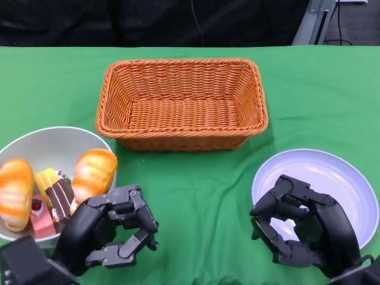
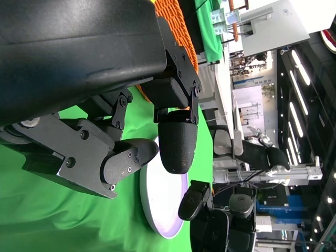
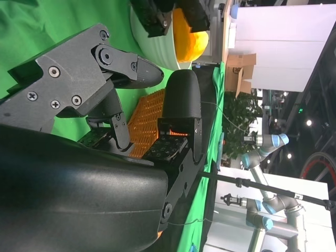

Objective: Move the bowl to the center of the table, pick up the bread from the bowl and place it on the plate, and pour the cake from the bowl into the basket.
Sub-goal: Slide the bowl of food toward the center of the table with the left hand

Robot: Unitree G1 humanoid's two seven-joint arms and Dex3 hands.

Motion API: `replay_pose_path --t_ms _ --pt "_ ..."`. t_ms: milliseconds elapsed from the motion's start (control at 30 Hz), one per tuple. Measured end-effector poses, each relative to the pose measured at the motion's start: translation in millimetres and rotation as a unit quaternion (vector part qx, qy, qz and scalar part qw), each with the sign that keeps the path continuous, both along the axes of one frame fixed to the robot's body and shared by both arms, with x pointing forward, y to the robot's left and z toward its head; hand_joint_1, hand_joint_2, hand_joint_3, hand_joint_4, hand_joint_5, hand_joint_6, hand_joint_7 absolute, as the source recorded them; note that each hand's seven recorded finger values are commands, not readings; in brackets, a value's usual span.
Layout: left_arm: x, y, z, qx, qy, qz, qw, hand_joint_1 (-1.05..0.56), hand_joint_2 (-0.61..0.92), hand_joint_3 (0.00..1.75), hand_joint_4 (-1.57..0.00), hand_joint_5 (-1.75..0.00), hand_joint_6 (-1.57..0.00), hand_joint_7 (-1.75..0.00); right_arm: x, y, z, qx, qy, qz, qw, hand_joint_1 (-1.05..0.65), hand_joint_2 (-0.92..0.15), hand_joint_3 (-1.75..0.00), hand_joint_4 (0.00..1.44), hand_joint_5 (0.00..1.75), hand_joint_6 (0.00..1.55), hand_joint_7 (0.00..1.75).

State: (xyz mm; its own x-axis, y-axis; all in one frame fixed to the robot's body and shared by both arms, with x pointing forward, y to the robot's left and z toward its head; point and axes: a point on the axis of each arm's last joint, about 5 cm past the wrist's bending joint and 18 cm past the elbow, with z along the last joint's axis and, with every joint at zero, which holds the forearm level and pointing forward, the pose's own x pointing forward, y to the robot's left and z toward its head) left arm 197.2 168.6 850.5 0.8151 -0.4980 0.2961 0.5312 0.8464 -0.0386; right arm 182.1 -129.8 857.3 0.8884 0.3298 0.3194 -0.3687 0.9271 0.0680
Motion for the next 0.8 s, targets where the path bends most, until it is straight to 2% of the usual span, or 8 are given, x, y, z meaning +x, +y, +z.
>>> replay_pose_path --t_ms 33,100,167,267,400,500,667,800 --pt "2.2 0.3 6.9 -0.009 -0.013 -0.014 1.0 -0.21 0.76 0.54 -0.78 -1.25 -0.84 -0.91 -0.1 -0.2 -0.7 0.0 0.001 -0.001 1.0 -0.16 -0.53 -0.88 0.77 1.52 0.71 1.23" --pt "4.9 1.0 22.2 -0.022 -0.047 -0.034 0.998 -0.29 0.84 0.33 -0.83 -0.95 -0.94 -0.49 0.2 0.0 -0.9 0.0 0.001 0.0 1.0 -0.16 -0.54 -0.88 0.76 1.52 0.7 1.22" --pt "4.5 4.5 39.3 -0.02 -0.091 -0.044 0.995 -0.44 0.9 0.21 -0.8 -0.48 -0.86 -0.13 0.9 0.3 -0.5 -0.001 0.0 0.002 1.0 -0.15 -0.53 -0.87 0.76 1.53 0.7 1.23" --pt "2.0 15.6 67.8 -0.015 -0.15 -0.054 0.987 -0.58 0.92 0.18 -0.67 -0.13 -0.67 -0.01 1.6 0.2 -1.1 -0.001 0.001 0.001 1.0 -0.15 -0.54 -0.87 0.76 1.53 0.7 1.23" --pt "-2.9 37.0 90.6 -0.018 -0.162 -0.062 0.985 -0.68 0.92 0.19 -0.52 -0.01 -0.53 0.0 2.3 0.8 -1.9 -0.001 0.002 0.003 1.0 -0.15 -0.53 -0.87 0.76 1.53 0.71 1.22" --pt "-7.0 46.2 96.9 -0.01 -0.174 -0.038 0.984 -0.75 0.92 0.22 -0.47 0.0 -0.47 0.0 2.2 1.0 -2.9 -0.001 0.004 0.003 1.0 -0.15 -0.54 -0.87 0.76 1.53 0.71 1.22" --pt "1.3 67.6 99.1 -0.008 -0.2 0.043 0.979 -0.74 0.92 0.21 -0.44 0.0 -0.49 -0.01 2.6 2.0 -3.1 0.0 0.003 0.004 1.0 -0.14 -0.54 -0.87 0.76 1.53 0.71 1.22" --pt "14.6 91.1 90.7 0.005 -0.176 0.15 0.973 -0.72 0.92 0.22 -0.47 -0.01 -0.48 0.0 2.9 3.2 -3.0 0.005 0.003 0.003 1.0 -0.13 -0.53 -0.88 0.77 1.53 0.72 1.22"
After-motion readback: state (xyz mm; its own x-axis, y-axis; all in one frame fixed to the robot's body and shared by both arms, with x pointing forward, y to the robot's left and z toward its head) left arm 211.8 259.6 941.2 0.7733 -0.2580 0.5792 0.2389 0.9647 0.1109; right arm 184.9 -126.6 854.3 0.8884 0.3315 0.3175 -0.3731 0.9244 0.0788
